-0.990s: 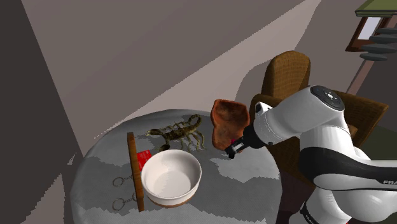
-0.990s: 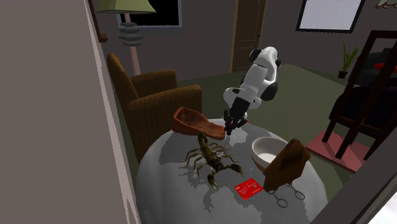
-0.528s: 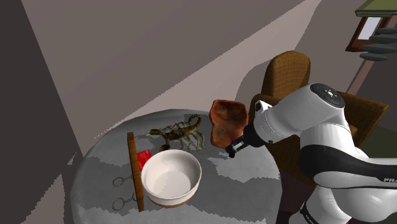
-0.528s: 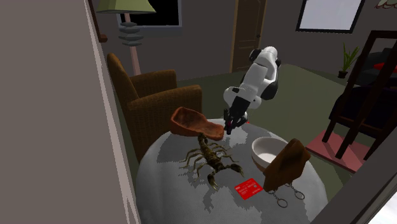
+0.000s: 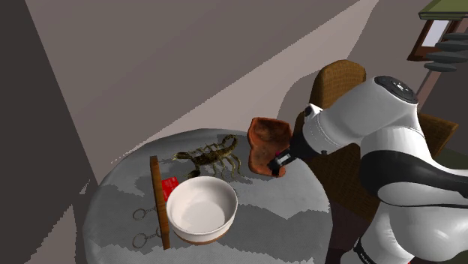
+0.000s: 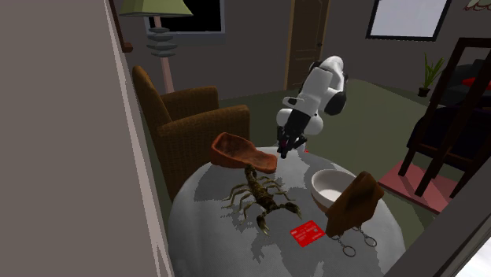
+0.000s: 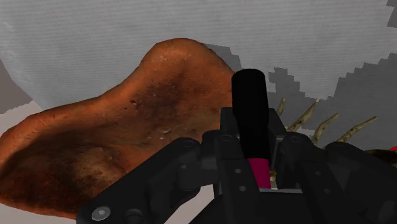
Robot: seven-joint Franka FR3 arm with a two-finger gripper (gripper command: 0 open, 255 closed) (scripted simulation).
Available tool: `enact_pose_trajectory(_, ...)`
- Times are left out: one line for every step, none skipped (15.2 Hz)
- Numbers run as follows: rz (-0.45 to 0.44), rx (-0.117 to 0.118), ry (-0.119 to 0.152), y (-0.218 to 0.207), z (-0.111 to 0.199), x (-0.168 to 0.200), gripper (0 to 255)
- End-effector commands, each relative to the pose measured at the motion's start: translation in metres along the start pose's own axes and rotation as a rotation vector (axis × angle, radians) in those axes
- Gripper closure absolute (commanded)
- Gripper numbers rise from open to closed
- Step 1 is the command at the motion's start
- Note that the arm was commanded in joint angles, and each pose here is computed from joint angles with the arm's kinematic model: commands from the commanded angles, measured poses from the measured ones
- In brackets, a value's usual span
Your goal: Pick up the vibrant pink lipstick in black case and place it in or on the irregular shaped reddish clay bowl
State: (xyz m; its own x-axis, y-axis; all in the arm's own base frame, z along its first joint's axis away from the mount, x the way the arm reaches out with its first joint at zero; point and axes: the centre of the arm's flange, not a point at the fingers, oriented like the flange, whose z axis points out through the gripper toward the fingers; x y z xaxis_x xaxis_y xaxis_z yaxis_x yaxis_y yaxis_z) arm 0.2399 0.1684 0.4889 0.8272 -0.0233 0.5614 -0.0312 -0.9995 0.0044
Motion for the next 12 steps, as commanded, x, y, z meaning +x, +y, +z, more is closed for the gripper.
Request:
enact_pose_trajectory(0.0,0.0,0.0,0.0,-0.01,0.005,255)
enact_pose_trajectory(0.0,0.0,0.0,0.0,-0.014,0.008,255)
enact_pose_trajectory(0.0,0.0,0.0,0.0,-0.019,0.011,255)
enact_pose_trajectory(0.0,0.0,0.0,0.0,-0.023,0.014,255)
enact_pose_trajectory(0.0,0.0,0.0,0.0,-0.027,0.017,255)
enact_pose_trajectory(0.0,0.0,0.0,0.0,-0.032,0.02,255)
enact_pose_trajectory(0.0,0.0,0.0,0.0,-0.036,0.023,255)
enact_pose_trajectory(0.0,0.0,0.0,0.0,-0.041,0.026,255)
enact_pose_trajectory(0.0,0.0,0.0,0.0,-0.045,0.029,255)
enact_pose_trajectory(0.0,0.0,0.0,0.0,-0.049,0.031,255)
enact_pose_trajectory(0.0,0.0,0.0,0.0,-0.054,0.034,255)
enact_pose_trajectory(0.0,0.0,0.0,0.0,-0.058,0.037,255)
